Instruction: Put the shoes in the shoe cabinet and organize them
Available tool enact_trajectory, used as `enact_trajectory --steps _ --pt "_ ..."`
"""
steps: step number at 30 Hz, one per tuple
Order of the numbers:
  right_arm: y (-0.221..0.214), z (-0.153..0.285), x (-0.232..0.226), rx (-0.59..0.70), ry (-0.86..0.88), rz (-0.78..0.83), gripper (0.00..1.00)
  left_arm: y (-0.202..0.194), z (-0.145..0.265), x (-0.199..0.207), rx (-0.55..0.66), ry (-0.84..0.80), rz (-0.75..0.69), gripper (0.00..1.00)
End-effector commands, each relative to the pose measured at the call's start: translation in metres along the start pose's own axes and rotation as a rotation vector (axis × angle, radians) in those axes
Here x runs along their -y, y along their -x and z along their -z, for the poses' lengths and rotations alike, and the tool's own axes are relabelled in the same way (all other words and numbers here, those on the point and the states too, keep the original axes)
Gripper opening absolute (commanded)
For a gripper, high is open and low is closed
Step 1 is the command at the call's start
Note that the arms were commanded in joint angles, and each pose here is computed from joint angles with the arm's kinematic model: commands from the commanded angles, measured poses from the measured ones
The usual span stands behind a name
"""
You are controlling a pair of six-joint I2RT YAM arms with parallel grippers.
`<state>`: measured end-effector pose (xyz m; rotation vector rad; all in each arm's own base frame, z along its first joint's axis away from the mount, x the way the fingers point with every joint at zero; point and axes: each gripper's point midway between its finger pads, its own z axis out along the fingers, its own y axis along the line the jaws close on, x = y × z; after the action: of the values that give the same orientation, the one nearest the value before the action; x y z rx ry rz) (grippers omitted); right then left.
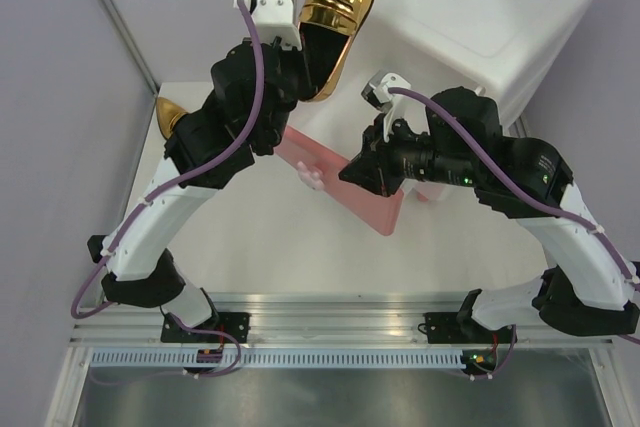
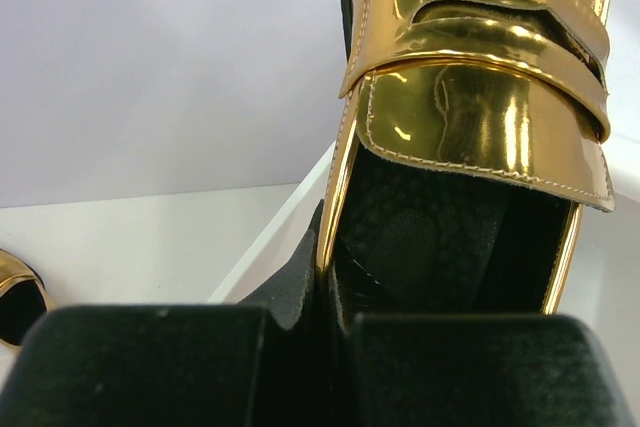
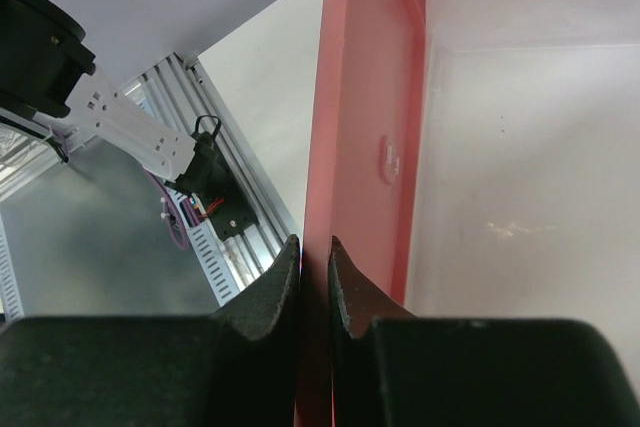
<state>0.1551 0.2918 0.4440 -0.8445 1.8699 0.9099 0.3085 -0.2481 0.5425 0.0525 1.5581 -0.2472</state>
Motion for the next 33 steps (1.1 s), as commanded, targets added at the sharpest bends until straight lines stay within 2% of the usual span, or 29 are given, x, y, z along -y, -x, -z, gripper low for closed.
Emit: enact_trajectory --steps 1,7,9,10,12,13,17,19,22,28,33 --pt "0.035 0.012 -0.034 0.147 0.163 0.059 0.01 0.049 0.019 -0.012 0.117 -0.023 0.144 0.02" --pt "0.031 0.008 -0.03 0.145 0.145 0.048 0.01 0.045 0.018 -0.011 0.102 -0.026 0.145 0.02" --pt "0.029 0.007 -0.03 0.15 0.148 0.046 0.06 0.044 0.019 -0.011 0.096 -0.032 0.15 0.02" --pt "0.029 0.007 -0.03 0.153 0.149 0.047 0.13 0.043 0.019 -0.01 0.092 -0.036 0.156 0.02" --pt "0.026 0.009 -0.027 0.16 0.135 0.043 0.21 0.041 0.02 -0.009 0.083 -0.042 0.156 0.02" --pt "0.026 0.009 -0.025 0.163 0.126 0.042 0.31 0.039 0.02 -0.008 0.077 -0.045 0.164 0.02" --pt "0.022 0.013 -0.019 0.174 0.095 0.032 0.46 0.031 0.021 -0.006 0.049 -0.053 0.176 0.02" --pt "0.023 0.014 -0.017 0.182 0.086 0.028 0.5 0.027 0.021 -0.006 0.037 -0.051 0.181 0.02" --pt "0.026 0.018 -0.016 0.204 0.075 0.028 0.61 0.024 0.021 -0.005 0.027 -0.045 0.234 0.02" --pt "0.041 0.043 -0.002 0.317 -0.011 0.035 0.77 0.013 0.019 0.0 -0.007 -0.03 0.322 0.02" --pt "0.047 0.076 0.026 0.452 -0.167 0.014 0.8 0.001 0.013 0.0 -0.026 0.006 0.335 0.02"
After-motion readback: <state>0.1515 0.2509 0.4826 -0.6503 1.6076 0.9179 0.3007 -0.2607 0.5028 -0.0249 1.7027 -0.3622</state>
